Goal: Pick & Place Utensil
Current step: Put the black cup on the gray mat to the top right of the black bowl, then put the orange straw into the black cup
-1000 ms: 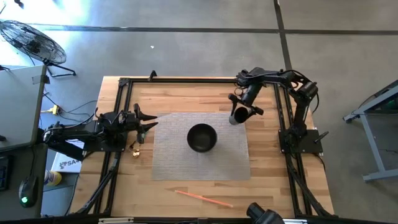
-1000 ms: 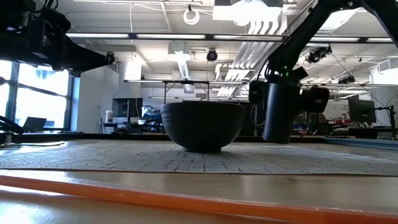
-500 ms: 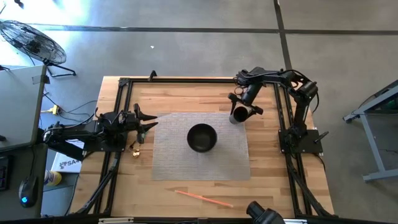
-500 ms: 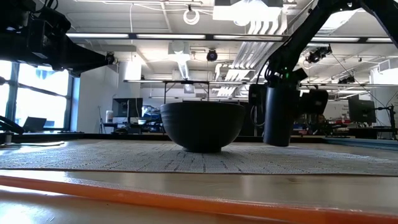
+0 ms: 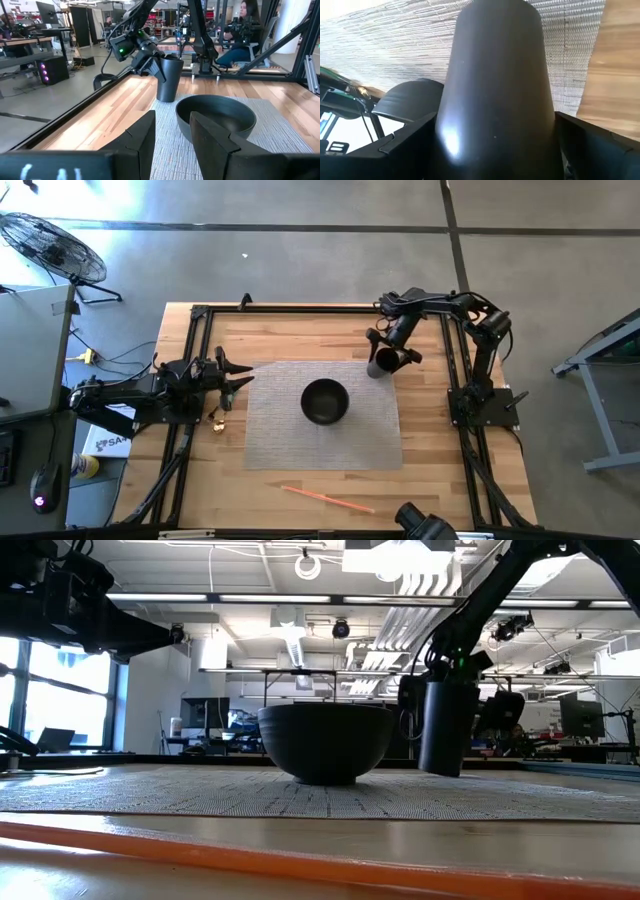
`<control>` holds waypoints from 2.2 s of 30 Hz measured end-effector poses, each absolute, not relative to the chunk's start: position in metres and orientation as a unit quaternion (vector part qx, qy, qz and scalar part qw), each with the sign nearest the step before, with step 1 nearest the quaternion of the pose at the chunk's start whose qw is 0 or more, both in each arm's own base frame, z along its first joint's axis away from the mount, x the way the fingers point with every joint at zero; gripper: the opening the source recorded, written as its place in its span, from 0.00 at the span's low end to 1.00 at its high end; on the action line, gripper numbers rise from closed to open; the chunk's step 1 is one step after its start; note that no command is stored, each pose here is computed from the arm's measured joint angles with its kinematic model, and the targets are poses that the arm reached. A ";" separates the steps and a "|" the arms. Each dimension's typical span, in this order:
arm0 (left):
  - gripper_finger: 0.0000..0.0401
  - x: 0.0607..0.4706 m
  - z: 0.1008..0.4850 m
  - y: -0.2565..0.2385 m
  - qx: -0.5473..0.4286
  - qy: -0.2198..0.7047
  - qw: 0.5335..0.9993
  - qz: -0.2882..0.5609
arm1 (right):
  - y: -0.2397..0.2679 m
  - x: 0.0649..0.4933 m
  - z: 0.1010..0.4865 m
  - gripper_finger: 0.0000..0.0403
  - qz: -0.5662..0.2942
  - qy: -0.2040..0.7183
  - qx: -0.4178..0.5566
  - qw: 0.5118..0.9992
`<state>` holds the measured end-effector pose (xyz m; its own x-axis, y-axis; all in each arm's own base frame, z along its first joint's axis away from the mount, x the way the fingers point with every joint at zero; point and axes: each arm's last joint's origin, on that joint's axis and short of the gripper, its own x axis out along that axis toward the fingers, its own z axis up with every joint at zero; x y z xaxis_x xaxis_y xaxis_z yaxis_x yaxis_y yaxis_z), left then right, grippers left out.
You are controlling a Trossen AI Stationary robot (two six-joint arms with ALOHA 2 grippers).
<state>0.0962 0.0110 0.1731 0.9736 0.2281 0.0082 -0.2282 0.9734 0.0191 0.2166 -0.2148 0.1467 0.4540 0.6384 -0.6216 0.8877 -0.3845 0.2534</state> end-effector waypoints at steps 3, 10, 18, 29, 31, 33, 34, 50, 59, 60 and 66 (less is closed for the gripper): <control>0.30 0.096 0.173 0.011 0.010 -0.003 0.993 0.115 | -0.215 0.217 0.147 0.96 -0.215 0.475 0.802 0.291; 0.30 0.096 0.173 0.011 0.010 -0.003 0.993 0.115 | -0.217 0.218 0.146 0.97 -0.214 0.476 0.792 0.316; 0.30 0.096 0.173 0.011 0.010 -0.003 0.993 0.115 | -0.220 0.217 0.145 0.98 -0.224 0.473 0.788 0.325; 0.30 0.096 0.173 0.011 0.010 -0.003 0.993 0.115 | -0.229 0.218 0.143 0.98 -0.239 0.452 0.782 0.356; 0.30 0.096 0.173 0.011 0.010 -0.003 0.993 0.115 | -0.232 0.217 0.142 0.98 -0.244 0.447 0.780 0.364; 0.30 0.096 0.173 0.011 0.010 -0.003 0.993 0.115 | -0.236 0.215 0.141 0.98 -0.256 0.442 0.774 0.376; 0.30 0.096 0.173 0.011 0.010 -0.003 0.993 0.115 | -0.238 0.213 0.141 0.98 -0.263 0.439 0.771 0.380; 0.30 0.096 0.173 0.011 0.010 -0.003 0.993 0.115 | -0.265 0.196 0.141 0.97 -0.359 0.414 0.697 0.464; 0.30 0.096 0.173 0.011 0.010 -0.003 0.993 0.115 | -0.280 0.197 0.195 0.97 -0.416 0.359 0.635 0.543; 0.30 0.096 0.173 0.011 0.010 -0.003 0.993 0.115 | -0.281 0.198 0.203 0.97 -0.422 0.351 0.625 0.555; 0.30 0.096 0.173 0.011 0.010 -0.003 0.993 0.115 | -0.273 0.208 0.265 0.97 -0.453 0.315 0.520 0.652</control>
<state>0.0962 0.0111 0.1731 0.9735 0.2287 0.0085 -0.2289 0.9733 0.0194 0.2077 -0.2725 0.2646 0.3912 -0.2637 -0.8817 0.9183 0.0491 0.3927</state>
